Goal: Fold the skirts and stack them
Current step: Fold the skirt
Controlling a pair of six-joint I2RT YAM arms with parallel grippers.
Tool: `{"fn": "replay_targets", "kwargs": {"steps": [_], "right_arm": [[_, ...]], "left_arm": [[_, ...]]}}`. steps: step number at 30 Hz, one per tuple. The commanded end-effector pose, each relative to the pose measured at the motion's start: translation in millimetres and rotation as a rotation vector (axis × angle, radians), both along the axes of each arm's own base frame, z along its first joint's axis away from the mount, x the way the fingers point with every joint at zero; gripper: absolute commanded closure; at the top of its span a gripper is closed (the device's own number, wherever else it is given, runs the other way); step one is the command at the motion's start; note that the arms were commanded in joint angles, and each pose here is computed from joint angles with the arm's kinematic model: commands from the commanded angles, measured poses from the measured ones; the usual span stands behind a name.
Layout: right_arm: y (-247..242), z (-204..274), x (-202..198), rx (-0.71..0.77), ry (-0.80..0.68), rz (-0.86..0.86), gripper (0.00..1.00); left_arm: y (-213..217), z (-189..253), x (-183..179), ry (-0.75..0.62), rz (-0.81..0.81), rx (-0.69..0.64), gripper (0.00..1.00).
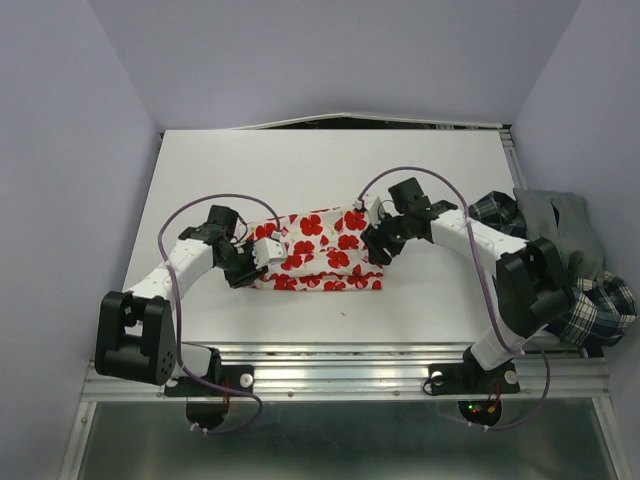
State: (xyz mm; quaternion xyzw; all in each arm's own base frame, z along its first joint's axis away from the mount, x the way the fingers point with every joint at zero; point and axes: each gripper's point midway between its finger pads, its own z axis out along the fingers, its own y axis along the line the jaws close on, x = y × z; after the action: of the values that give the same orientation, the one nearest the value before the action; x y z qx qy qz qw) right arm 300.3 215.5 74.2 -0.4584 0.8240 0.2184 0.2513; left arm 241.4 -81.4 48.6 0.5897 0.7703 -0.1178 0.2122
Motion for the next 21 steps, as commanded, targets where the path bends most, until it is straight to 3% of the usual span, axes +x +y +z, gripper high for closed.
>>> {"fn": "replay_targets", "kwargs": {"steps": [1, 8, 13, 17, 21], "right_arm": [[12.3, 54.2, 27.5, 0.067, -0.122, -0.03, 0.33], [36.2, 69.1, -1.7, 0.117, -0.065, 0.033, 0.24], [52.8, 40.1, -20.3, 0.08, -0.04, 0.068, 0.31], [49.4, 6.2, -29.9, -0.009, -0.002, 0.051, 0.26], [44.4, -12.5, -27.8, -0.074, -0.102, 0.045, 0.27]], "left_arm": [[-2.2, 16.7, -13.0, -0.003, -0.022, -0.006, 0.53], [-13.9, 54.0, 12.1, -0.058, 0.059, -0.073, 0.54], [-18.6, 48.7, 32.1, -0.058, 0.113, -0.089, 0.58], [-24.5, 37.9, 37.4, -0.009, 0.133, -0.11, 0.6], [-28.9, 30.1, 36.7, 0.009, 0.124, -0.13, 0.59]]}}
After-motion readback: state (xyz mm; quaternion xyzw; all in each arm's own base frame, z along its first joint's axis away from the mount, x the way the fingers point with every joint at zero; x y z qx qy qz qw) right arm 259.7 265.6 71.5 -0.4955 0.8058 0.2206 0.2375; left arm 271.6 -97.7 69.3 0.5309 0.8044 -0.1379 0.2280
